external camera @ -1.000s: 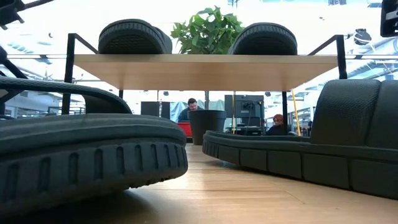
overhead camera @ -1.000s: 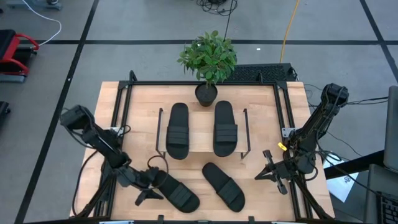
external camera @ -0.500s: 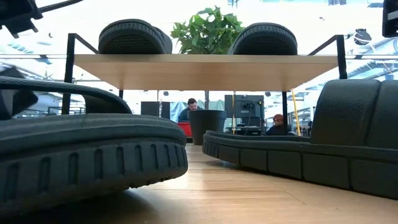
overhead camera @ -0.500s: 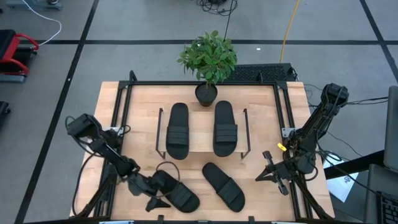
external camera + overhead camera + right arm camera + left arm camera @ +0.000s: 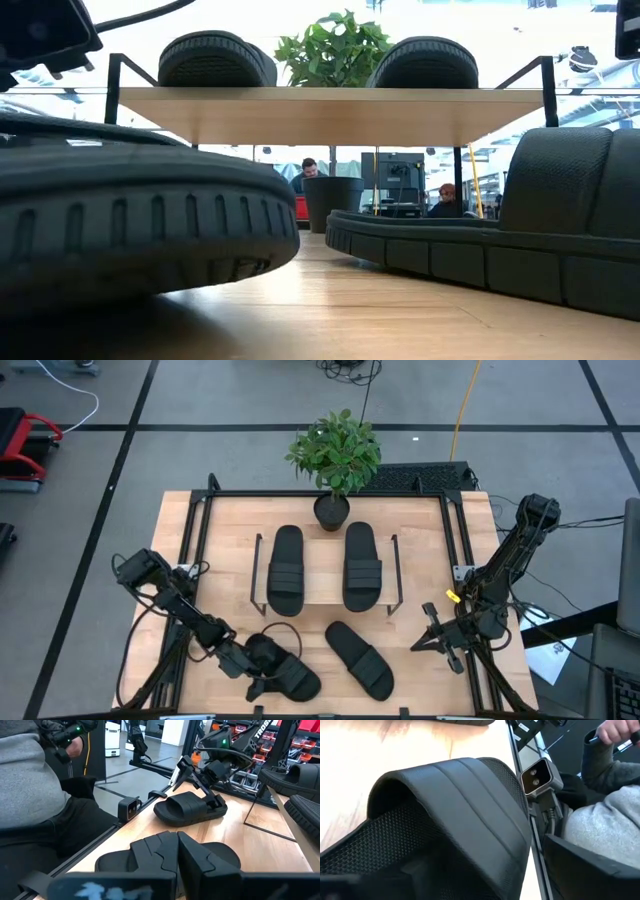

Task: Pick and place slides into the shelf
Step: Put the left black slide under the shelf

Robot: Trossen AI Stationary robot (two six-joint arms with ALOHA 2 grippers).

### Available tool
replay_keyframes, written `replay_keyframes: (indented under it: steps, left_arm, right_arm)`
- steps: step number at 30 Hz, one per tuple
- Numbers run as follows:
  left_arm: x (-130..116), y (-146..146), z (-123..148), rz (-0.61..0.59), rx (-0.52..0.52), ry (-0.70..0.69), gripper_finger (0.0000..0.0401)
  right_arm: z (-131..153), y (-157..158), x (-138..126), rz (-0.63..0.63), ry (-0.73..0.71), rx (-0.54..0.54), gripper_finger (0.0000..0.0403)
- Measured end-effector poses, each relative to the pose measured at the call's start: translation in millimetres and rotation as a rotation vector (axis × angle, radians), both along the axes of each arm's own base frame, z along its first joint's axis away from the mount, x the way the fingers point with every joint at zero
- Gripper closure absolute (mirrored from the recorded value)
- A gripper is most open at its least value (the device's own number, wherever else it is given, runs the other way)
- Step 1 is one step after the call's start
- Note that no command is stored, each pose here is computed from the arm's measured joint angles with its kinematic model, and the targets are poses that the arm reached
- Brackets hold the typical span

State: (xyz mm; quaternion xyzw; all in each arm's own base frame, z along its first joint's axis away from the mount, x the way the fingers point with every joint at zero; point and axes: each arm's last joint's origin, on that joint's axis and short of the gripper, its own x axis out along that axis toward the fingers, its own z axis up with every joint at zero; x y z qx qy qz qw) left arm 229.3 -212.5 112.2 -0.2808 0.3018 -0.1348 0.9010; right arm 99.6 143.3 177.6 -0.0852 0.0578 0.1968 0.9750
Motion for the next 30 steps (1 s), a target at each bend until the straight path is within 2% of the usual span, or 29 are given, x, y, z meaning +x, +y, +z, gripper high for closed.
replay_keyframes:
  steps: [3,8,10,17,23,28,30]
  left_arm:
    - [-1.2,-1.2,-0.2,-0.030,0.018,-0.007,0.0172]
    - [-1.7,-3.8,1.8,-0.122,0.039,-0.041,0.0345]
    - [-2.7,-6.1,3.1,-0.175,0.059,-0.070,0.0384]
    - [-6.0,-9.0,5.8,-0.246,0.134,-0.130,0.0393]
    - [-8.5,-8.1,26.7,-0.251,0.135,-0.205,0.0396]
    - [-11.0,-4.2,54.2,-0.221,0.080,-0.283,0.0397]
    - [-10.6,-1.8,60.3,-0.198,0.060,-0.293,0.0398]
  right_arm:
    - [-0.1,0.5,-0.2,0.019,0.000,-0.006,0.0403]
    - [-0.1,0.6,-0.2,0.022,-0.002,-0.012,0.0403]
    - [0.0,0.6,-0.2,0.023,-0.002,-0.011,0.0403]
    - [0.2,0.6,-0.2,0.023,-0.008,-0.022,0.0403]
    - [0.9,0.7,-0.1,0.029,-0.031,-0.058,0.0403]
    - [4.3,1.5,1.7,-0.007,-0.093,-0.135,0.0396]
    - [7.7,6.0,5.1,-0.027,-0.123,-0.213,0.0384]
